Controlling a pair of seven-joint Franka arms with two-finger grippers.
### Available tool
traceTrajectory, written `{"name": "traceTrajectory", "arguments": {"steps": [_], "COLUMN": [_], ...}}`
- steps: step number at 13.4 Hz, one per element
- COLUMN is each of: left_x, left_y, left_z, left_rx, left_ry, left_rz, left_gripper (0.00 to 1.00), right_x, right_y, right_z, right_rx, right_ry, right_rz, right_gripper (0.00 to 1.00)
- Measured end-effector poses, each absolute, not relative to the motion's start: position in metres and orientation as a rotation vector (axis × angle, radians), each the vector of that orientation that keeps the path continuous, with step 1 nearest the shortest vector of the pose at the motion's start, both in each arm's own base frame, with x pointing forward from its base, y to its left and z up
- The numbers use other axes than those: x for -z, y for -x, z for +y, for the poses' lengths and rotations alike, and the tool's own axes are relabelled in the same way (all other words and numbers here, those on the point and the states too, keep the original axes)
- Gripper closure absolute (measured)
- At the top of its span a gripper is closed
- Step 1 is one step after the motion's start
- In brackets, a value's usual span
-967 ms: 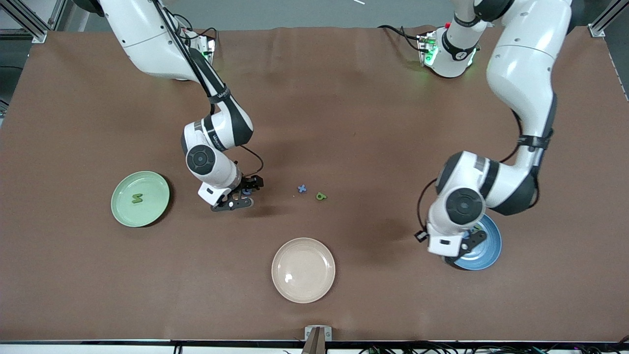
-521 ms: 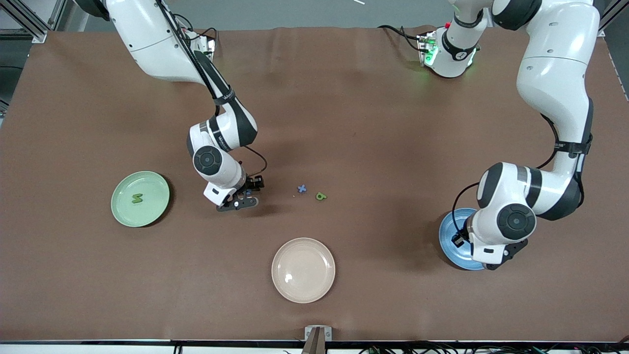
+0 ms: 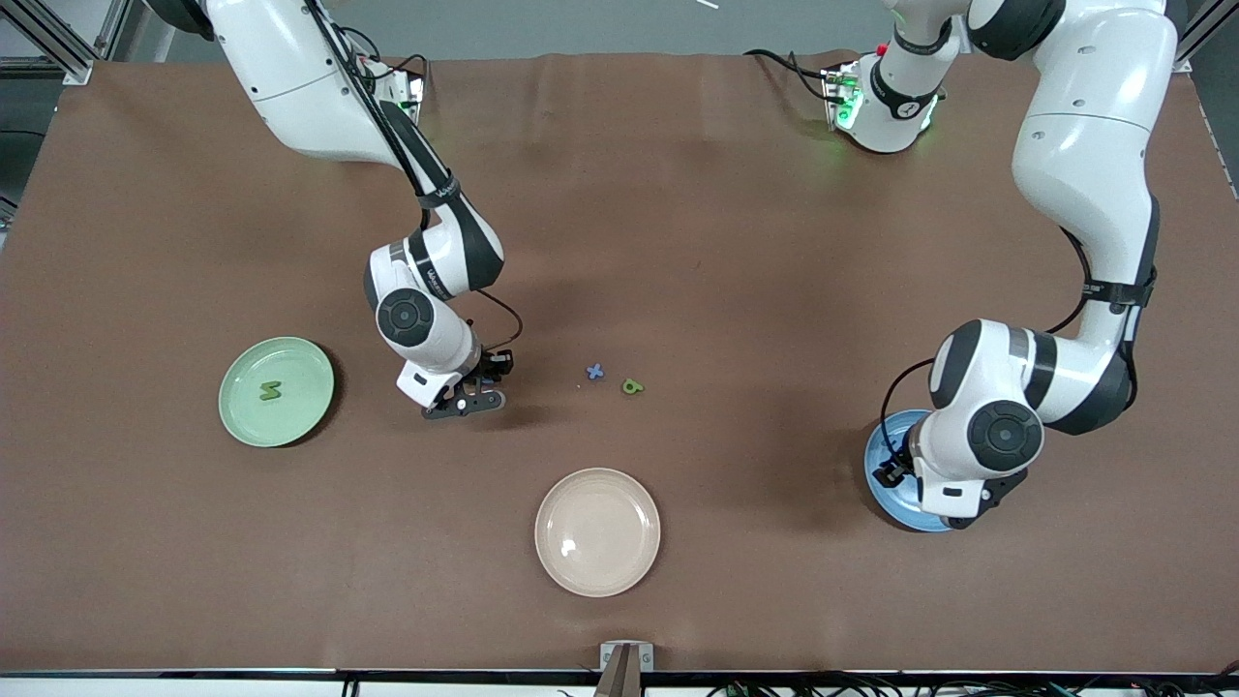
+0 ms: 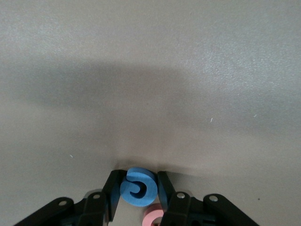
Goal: Sort upper and lower case letters into plates
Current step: 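Carry the m to the blue plate while the right gripper grasps C, then grasp the green b with the left gripper while the right gripper places C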
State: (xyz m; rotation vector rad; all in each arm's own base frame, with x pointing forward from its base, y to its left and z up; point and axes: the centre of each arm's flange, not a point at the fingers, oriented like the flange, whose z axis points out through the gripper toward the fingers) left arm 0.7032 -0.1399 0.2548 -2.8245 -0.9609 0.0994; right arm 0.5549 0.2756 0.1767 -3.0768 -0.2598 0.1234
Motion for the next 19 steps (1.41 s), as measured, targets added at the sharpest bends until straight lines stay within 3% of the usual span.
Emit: {"name": "traceTrajectory", "arguments": {"steps": [6,9,14,19], "left_x": [-0.261,-0.253,-0.206,-0.198], "left_y": [-0.662,-0.635,-0.595,-0.566], "left_z": [-0.286,-0.359,-0.435,-0.479], "left_rx": [-0.043,0.012,0.024,0.018], "left_ry": [2.853,2.878,2.863,2.784], "left_rz": [-0.991,-1.147,-1.392,-1.589], "left_gripper": [0.00,0.00,0.02,0.07], "right_x": [-0.181,-0.208,-0.284,-0.281], "right_y": [-0.560,-0.571,-0.569,-0.549], "right_z": [0.266,0.227,0.101,-0.041], "right_rx": [-0.121,-0.154,-0.150,-0.171], "right_ry": [3.083,3.079,3.048,3.108], "right_rz": [-0.236,-0.246,-0.264,-0.188], "right_gripper": [0.65,0.65,0.65,0.65]}}
